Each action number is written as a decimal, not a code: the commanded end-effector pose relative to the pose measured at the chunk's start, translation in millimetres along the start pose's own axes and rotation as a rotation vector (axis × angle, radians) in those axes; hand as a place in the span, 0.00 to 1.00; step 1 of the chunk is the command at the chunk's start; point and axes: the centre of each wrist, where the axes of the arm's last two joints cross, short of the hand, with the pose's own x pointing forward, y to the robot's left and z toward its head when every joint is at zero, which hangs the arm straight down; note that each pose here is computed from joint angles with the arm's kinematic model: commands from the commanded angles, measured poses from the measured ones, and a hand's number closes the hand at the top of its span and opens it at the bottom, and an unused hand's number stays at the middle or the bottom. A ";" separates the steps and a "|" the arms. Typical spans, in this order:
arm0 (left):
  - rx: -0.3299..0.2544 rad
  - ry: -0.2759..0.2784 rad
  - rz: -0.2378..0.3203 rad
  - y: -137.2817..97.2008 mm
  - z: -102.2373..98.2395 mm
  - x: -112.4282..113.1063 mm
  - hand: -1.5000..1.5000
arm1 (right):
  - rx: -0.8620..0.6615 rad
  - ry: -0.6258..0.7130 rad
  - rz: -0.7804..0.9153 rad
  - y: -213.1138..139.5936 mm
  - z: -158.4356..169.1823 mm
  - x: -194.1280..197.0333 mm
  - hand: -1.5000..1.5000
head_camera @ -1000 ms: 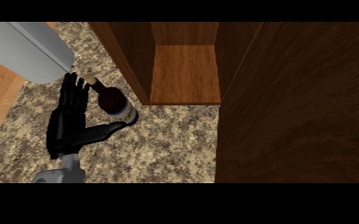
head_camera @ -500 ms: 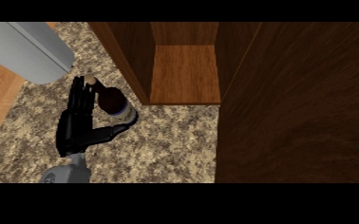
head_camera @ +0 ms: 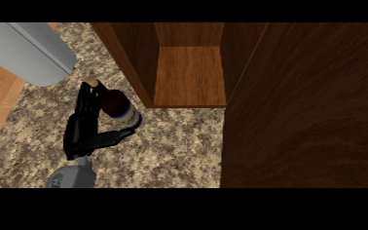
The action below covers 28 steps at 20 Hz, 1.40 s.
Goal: Pick up the wine, place it into the cabinet and close the cabinet
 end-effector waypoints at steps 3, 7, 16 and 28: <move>0.021 -0.003 -0.008 -1.3 -9.0 -25.8 0.00 | 0.043 -0.072 -0.013 8.5 32.5 27.3 0.00; 0.009 0.000 0.018 6.8 -1.8 -20.8 0.00 | 0.032 -0.073 0.002 6.0 27.3 29.8 0.00; -0.018 0.027 0.058 -15.6 -25.6 -49.1 0.00 | 0.052 -0.074 0.009 3.4 28.4 32.8 0.00; -0.144 -0.013 0.121 -20.9 -17.2 -60.4 1.00 | 0.035 -0.065 -0.032 7.4 25.4 22.7 0.00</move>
